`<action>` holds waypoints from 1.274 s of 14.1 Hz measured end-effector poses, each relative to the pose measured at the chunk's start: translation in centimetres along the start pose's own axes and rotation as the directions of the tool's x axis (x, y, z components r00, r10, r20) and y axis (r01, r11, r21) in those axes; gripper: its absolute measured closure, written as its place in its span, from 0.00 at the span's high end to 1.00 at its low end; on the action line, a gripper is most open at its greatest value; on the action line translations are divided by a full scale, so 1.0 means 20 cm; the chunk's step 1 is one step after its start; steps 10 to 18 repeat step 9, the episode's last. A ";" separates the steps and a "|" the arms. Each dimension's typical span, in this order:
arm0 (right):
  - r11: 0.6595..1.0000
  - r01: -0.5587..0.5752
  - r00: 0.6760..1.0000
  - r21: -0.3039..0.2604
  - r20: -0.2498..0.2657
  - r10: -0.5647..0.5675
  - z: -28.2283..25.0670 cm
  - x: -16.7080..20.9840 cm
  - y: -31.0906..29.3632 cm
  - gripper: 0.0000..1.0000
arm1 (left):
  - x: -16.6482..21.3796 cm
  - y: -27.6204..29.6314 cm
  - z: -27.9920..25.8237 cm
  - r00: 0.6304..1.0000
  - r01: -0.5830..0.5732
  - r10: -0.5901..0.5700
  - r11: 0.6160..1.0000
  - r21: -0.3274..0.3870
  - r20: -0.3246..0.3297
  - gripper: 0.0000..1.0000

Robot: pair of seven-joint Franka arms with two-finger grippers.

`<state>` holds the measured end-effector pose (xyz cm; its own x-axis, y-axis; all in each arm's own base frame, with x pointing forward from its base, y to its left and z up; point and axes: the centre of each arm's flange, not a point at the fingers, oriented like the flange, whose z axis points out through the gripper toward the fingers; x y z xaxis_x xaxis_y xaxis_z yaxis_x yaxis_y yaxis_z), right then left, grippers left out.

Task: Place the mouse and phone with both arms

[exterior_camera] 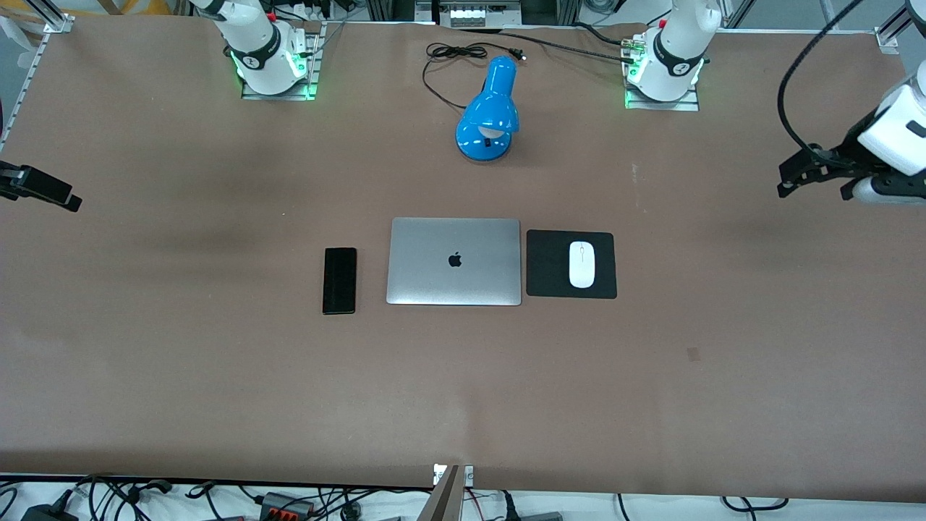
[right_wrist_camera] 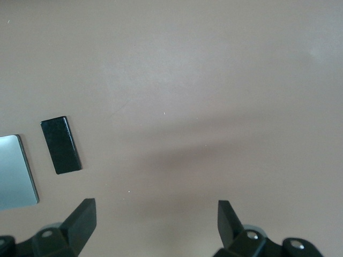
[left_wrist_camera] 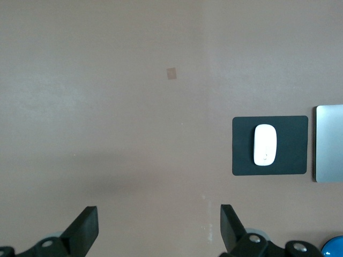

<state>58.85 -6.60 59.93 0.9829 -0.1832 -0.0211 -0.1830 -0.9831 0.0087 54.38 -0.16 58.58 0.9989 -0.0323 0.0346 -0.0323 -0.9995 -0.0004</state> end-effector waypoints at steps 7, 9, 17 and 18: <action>1.000 0.001 1.000 0.000 0.001 -0.001 0.00 0.00 0.00 1.00 | 0.01 0.03 0.02 1.000 -0.012 0.012 1.000 0.000 0.007 1.00; 1.000 0.001 1.000 0.000 0.002 -0.001 0.00 0.00 0.00 1.00 | 0.01 0.05 0.01 1.000 -0.019 0.019 1.000 0.000 0.003 1.00; 1.000 0.001 1.000 0.000 0.002 -0.001 0.00 0.00 0.00 1.00 | 0.01 0.05 0.01 1.000 -0.019 0.019 1.000 0.000 0.003 1.00; 1.000 0.001 1.000 0.000 0.002 -0.001 0.00 0.00 0.00 1.00 | 0.01 0.05 0.01 1.000 -0.019 0.019 1.000 0.000 0.003 1.00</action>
